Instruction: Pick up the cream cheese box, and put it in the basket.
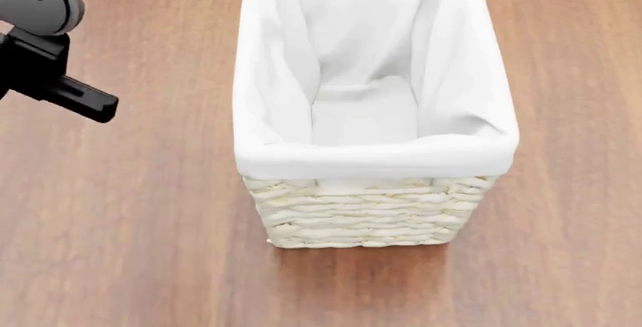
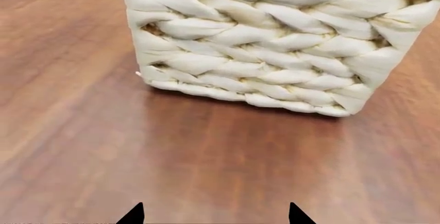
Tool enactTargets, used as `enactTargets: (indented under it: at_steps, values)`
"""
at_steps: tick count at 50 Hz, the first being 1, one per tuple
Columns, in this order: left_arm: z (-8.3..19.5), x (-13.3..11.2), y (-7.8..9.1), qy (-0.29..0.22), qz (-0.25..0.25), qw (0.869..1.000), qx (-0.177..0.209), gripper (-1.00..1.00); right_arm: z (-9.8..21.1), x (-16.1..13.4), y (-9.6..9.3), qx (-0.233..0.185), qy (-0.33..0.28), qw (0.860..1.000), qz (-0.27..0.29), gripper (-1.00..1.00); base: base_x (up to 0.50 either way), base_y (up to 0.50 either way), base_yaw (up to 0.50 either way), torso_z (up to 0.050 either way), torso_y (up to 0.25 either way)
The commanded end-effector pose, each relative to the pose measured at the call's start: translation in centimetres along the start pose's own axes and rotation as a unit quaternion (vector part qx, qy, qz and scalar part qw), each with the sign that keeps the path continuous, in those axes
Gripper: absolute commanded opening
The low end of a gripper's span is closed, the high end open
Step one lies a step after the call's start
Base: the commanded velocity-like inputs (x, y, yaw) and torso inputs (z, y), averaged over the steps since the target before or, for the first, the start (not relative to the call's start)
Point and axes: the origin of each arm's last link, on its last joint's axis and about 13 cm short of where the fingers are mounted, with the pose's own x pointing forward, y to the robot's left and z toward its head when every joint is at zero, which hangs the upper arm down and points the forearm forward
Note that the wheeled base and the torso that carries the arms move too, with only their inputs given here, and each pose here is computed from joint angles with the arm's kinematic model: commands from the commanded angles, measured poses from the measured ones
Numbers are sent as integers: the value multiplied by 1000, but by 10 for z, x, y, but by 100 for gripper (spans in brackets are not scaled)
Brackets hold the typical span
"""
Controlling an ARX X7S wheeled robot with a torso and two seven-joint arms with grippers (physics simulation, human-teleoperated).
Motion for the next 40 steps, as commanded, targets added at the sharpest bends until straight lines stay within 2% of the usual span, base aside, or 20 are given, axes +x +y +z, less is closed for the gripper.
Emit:
enactTargets:
  at_steps: [1, 8, 10, 16, 17, 24, 29, 32, 33, 36, 37, 38, 40]
  values:
    - [53, -17, 2, -54, -48, 994, 79, -100, 0, -1, 1, -1, -1, 1000, 4, 100, 0, 0, 0, 0, 0]
    - [84, -20, -4, -83, -70, 990, 91, -100, 2, -2, 1, -4, -5, 1000, 6, 100, 0, 0, 0, 0, 2]
    - [89, -19, -10, -86, -91, 988, 95, -100, 2, -3, 2, -5, -7, 1000, 7, 100, 0, 0, 0, 0, 0]
    - [89, -7, -31, -75, -121, 983, 114, -100, 1, -3, 2, -5, -8, 1000, 10, 100, 0, 0, 0, 0, 0]
    - [91, -3, -36, -72, -139, 980, 120, -100, 1, -3, 1, -4, -8, 1000, 10, 100, 0, 0, 0, 0, 0]
    - [92, 11, -57, -72, -181, 974, 119, -100, -3, -5, 3, 0, -8, 1000, 15, 100, 0, 0, 0, 0, 0]
    - [93, 16, -71, -65, -201, 972, 101, -100, -4, -7, 4, -2, -8, 1000, 19, 100, 0, 0, 0, 0, 0]
    - [94, 18, -80, -63, -196, 973, 105, -100, -5, -7, 6, -4, -7, 1000, 22, 100, 0, 0, 0, 0, 0]
    - [94, 20, -81, -55, -180, 977, 103, -100, -6, -8, 6, -6, -7, 1000, 23, 100, 0, 0, 0, 0, 0]
    - [104, 25, -81, -47, -157, 984, 65, -100, -6, -8, 6, -5, -7, 1000, 25, 100, 0, 0, 0, 0, 0]
    - [106, 25, -81, -49, -164, 984, 54, -100, -6, -8, 7, -6, -7, 1000, 25, 100, 0, 0, 0, 0, 0]
    - [110, 27, -81, -36, -146, 988, 40, -100, -6, -9, 7, -6, -7, 1000, 26, 100, 0, 0, 0, 0, 0]
    - [112, 29, -83, -25, -157, 987, 33, -100, -6, -9, 8, -7, -7, 1000, 28, 100, 0, 0, 0, 0, 0]
